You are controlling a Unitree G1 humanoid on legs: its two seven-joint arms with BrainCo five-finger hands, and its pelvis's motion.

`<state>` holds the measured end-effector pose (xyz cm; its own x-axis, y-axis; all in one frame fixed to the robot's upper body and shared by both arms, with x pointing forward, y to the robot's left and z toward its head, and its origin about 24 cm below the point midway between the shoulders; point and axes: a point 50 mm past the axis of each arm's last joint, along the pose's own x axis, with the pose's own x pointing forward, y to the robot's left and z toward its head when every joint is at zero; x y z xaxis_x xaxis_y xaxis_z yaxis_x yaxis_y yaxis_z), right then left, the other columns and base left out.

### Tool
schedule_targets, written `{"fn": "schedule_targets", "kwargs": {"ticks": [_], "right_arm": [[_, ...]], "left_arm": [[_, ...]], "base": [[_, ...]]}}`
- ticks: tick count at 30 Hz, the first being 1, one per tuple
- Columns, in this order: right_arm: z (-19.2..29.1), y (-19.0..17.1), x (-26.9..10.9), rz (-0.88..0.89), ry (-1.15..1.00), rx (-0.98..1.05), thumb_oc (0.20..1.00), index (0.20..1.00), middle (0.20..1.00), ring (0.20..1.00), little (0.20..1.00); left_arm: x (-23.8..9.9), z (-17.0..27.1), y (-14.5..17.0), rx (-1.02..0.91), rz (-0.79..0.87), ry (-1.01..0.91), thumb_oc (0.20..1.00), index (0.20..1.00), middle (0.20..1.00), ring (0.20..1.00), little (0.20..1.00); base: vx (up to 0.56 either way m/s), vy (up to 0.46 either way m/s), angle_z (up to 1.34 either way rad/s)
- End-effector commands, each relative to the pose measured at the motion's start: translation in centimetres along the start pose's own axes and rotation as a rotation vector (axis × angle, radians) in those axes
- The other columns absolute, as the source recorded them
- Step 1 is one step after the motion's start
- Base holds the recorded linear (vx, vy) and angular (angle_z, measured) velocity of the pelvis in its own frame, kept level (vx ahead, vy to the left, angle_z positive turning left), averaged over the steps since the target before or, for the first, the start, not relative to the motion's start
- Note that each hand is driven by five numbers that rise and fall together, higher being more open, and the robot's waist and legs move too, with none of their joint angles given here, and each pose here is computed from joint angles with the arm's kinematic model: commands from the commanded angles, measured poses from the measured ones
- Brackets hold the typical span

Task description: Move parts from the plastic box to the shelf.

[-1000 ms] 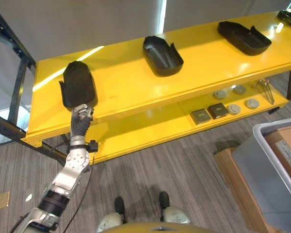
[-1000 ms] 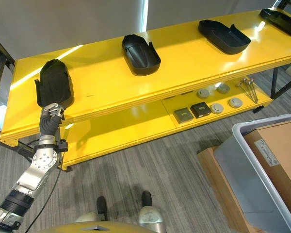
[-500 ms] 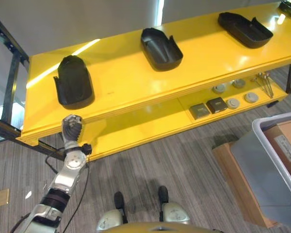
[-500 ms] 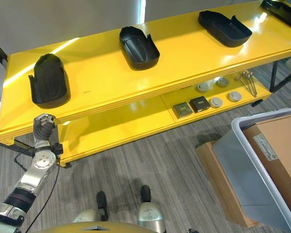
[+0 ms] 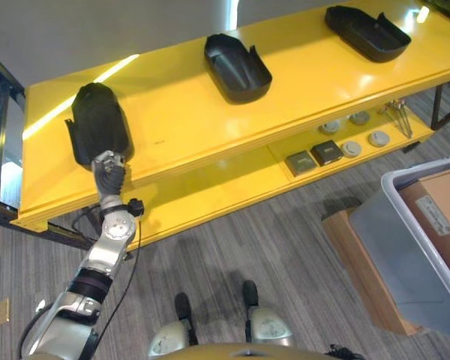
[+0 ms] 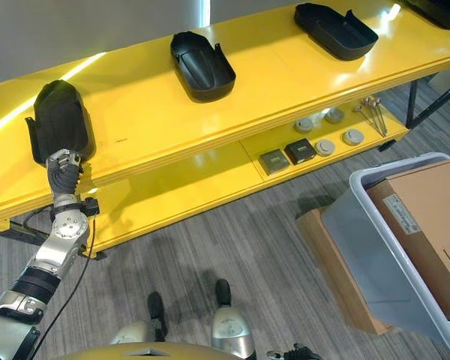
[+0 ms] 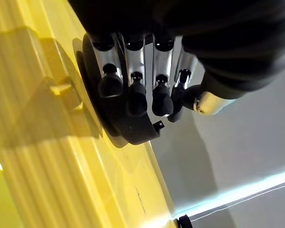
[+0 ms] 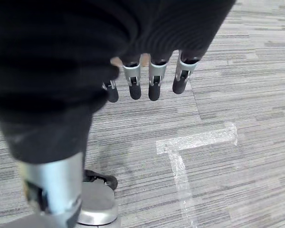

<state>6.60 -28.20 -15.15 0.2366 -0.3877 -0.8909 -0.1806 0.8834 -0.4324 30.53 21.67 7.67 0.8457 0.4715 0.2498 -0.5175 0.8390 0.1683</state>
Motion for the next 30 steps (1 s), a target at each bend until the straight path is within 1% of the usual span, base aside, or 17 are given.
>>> {"fn": "schedule_targets", "kwargs": {"ticks": [1,8,11,17,23,25,30], "right_arm": [[-0.2,-0.4,0.1,-0.008,0.017,-0.075,1.0,1.0,1.0,1.0,1.0],[0.4,-0.5,0.2,-0.012,0.001,-0.078,1.0,1.0,1.0,1.0,1.0],[0.9,-0.7,0.2,-0.016,-0.011,-0.084,1.0,1.0,1.0,1.0,1.0],[1.3,-1.2,0.3,-0.023,-0.022,-0.091,1.0,1.0,1.0,1.0,1.0],[1.6,-1.4,0.3,-0.028,-0.029,-0.094,1.0,1.0,1.0,1.0,1.0],[1.8,-1.6,0.3,-0.029,-0.032,-0.101,1.0,1.0,1.0,1.0,1.0],[2.0,-1.6,0.3,-0.029,-0.034,-0.1,1.0,1.0,1.0,1.0,1.0]], "left_arm": [[2.4,2.5,-0.5,-0.061,0.061,-0.092,0.2,0.2,0.2,0.2,0.2],[2.8,1.2,-0.4,-0.029,0.102,-0.031,0.2,0.2,0.2,0.2,0.2],[3.7,0.9,0.1,-0.011,0.13,-0.022,0.2,0.2,0.2,0.2,0.2],[5.6,2.7,1.0,-0.008,0.158,-0.08,0.2,0.2,0.2,0.2,0.2],[6.5,3.8,1.4,-0.003,0.171,-0.114,0.2,0.2,0.2,0.2,0.2],[7.2,4.6,1.5,-0.018,0.174,-0.123,0.2,0.2,0.2,0.2,0.2],[7.6,5.0,1.6,-0.065,0.166,-0.11,0.2,0.2,0.2,0.2,0.2]], "base": [[-0.01,0.001,-0.03],[-0.01,0.002,-0.02],[-0.01,0.013,-0.03],[0.0,0.005,-0.01],[0.0,0.001,-0.01],[0.0,0.0,0.0],[0.0,0.0,0.0]]}}
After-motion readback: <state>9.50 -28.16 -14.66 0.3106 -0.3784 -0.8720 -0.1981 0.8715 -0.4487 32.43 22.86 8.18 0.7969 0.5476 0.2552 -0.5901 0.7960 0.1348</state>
